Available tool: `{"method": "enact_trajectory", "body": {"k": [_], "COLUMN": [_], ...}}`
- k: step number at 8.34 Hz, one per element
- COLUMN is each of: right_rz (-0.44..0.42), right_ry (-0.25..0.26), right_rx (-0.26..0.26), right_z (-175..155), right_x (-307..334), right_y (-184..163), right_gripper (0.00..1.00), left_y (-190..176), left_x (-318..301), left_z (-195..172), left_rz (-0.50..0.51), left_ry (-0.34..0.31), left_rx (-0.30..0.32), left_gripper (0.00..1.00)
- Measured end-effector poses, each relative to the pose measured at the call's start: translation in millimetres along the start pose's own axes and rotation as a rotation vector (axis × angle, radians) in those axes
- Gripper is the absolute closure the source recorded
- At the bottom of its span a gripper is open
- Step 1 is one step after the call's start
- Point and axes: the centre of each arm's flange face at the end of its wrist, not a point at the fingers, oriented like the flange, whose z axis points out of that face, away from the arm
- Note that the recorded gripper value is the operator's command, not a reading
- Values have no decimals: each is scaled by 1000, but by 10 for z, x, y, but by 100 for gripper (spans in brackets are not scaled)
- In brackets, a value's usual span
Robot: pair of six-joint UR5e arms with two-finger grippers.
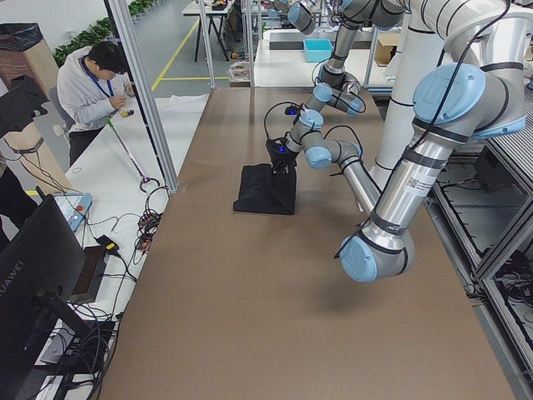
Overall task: Fold clothes
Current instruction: 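Lift the near edge and fold it over toward the far edge with both grippers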
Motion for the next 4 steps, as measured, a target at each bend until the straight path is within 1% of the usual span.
{"method": "enact_trajectory", "body": {"k": [2,4], "right_rz": [-10,-31], "right_ry": [17,61], "right_rx": [46,65], "right_z": [233,555], "right_x": [-235,-515], "right_y": [-186,-301], "right_gripper": [100,100], "left_y": [-214,-307], "left_x": [280,507], "left_z": [318,627], "left_rz": [17,30], "left_ry": [-39,-77], "left_rx": [30,44], "left_gripper": [100,100]}}
